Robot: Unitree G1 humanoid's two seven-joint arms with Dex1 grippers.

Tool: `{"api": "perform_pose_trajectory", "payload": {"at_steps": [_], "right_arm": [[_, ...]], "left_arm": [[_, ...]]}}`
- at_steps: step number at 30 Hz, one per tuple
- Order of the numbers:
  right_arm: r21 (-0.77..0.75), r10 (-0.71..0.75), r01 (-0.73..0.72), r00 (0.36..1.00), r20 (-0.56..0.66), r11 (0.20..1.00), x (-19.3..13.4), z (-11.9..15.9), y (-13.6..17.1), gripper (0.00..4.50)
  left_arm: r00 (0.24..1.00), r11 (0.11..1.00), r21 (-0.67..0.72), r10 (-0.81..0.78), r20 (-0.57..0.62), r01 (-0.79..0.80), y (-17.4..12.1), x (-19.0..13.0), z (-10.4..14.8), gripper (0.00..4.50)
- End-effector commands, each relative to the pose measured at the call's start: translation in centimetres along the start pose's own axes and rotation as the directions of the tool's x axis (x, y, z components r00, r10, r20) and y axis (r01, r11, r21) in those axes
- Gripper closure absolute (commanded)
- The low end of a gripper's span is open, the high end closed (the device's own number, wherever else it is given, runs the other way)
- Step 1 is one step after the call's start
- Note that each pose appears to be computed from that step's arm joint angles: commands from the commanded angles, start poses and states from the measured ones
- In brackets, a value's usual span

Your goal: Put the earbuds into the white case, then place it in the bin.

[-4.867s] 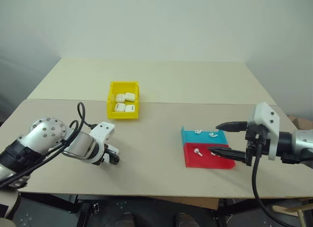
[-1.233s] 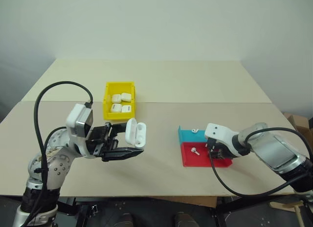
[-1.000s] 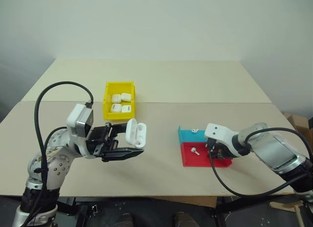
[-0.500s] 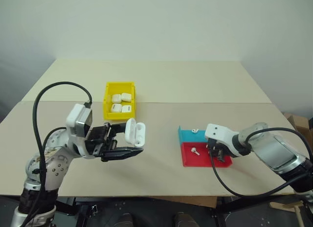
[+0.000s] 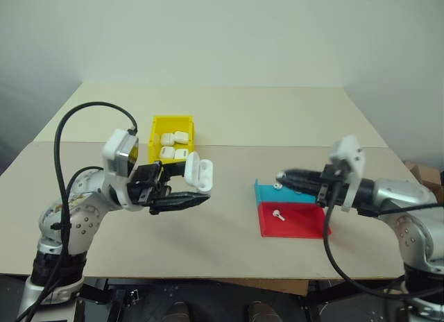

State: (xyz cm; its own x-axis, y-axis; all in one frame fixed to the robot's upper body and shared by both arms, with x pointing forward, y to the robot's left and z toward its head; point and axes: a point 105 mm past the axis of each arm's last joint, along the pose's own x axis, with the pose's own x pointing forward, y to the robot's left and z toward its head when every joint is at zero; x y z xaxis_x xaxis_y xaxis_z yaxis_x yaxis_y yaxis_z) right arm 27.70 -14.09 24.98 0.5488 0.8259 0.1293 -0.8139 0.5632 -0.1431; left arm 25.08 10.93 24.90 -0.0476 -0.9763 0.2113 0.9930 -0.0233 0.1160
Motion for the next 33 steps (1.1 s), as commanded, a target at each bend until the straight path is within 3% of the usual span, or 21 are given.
{"api": "perform_pose_trajectory", "payload": {"at_steps": [1, 5, 13, 33], "right_arm": [[-0.040, 0.047, -0.036, 0.951, 0.306, 0.999, 0.7, 5.8, 1.3, 3.88], [-0.001, 0.137, -0.150, 0.898, 0.418, 0.989, 2.1, 7.9, 3.0, 3.88], [0.027, 0.294, -0.327, 0.881, 0.370, 0.945, 4.4, 6.4, 5.8, 3.88], [-0.085, 0.364, -0.355, 0.893, 0.263, 0.931, 7.2, 3.8, 7.0, 3.88]], "left_arm": [[0.998, 0.999, -0.024, -0.034, 0.048, 0.035, 0.5, 1.6, 1.0, 1.69], [0.997, 0.997, -0.034, -0.074, 0.029, 0.075, 0.5, 2.5, 0.7, 1.69], [0.996, 0.996, -0.023, -0.084, 0.019, 0.085, 0.7, 2.2, 0.7, 1.69], [0.997, 0.997, 0.007, -0.081, 0.020, 0.081, 0.3, 2.0, 0.8, 1.69]]}}
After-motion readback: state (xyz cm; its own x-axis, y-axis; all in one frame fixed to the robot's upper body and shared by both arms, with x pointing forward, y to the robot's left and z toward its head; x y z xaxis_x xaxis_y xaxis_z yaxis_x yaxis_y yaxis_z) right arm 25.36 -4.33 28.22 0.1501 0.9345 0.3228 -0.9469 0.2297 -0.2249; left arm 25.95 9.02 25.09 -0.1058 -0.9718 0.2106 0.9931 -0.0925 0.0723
